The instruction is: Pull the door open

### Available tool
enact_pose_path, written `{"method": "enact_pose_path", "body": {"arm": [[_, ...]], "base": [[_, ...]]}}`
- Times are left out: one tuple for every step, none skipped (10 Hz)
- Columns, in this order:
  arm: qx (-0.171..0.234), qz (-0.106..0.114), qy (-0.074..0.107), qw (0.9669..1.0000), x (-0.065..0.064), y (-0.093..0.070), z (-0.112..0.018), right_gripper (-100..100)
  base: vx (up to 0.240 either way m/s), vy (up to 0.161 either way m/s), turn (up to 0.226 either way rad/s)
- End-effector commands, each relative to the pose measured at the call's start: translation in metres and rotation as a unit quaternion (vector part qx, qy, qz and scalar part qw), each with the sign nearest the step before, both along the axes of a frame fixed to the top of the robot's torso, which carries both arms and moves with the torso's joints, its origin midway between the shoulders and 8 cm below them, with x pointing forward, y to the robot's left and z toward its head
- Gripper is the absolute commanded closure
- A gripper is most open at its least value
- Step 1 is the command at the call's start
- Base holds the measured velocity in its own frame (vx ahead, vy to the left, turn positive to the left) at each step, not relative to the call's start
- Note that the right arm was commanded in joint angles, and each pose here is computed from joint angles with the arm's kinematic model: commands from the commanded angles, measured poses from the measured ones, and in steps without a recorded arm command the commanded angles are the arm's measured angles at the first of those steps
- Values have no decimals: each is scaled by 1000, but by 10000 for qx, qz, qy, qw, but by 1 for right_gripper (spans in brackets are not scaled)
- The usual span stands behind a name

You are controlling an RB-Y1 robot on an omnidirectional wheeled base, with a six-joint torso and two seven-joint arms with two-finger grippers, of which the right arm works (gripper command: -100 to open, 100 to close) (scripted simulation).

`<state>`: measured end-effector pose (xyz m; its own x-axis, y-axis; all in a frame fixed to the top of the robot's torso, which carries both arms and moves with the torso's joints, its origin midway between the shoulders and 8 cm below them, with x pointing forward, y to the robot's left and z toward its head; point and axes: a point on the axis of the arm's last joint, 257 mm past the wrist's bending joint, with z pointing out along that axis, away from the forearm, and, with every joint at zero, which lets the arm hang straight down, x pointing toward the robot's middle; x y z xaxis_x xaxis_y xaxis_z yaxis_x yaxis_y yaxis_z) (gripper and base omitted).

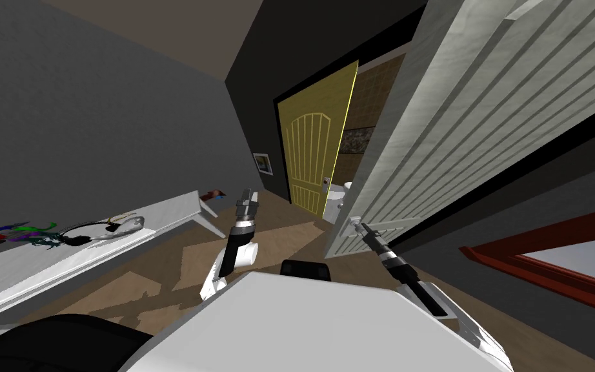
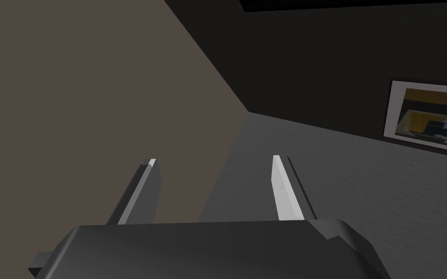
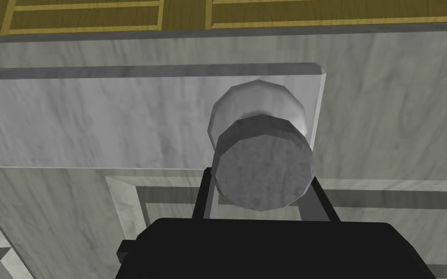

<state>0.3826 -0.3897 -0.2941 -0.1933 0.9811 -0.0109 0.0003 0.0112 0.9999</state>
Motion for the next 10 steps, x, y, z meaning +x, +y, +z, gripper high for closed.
{"method": "enact_pose_path", "body": {"arm": [[53,136,-2,9999,-5,8,-2,100],[8,46,11,10000,-4,1,-1,100],[13,119,26,9999,-8,1,-3,100],[17,163,22,9999,-10,1,-3,100],[21,212,18,9998,-11,2,-3,100],[25,265,14,9996,-13,2,-3,100],[31,319,10,9995,-15,3,-3,100],[33,346,8,9994,-16,3,-3,100],[39,399,6,9992,-18,3,-2,100],[44,447,4,9990,-20,4,-2,100]], "base": [[-136,-81,63],[-56,-39,-5],[-152,-64,144],[-216,-96,209],[-194,-119,149],[-196,-97,125],[-174,-95,145],[-176,-87,83],[-188,-101,112],[-234,-126,156]]}}
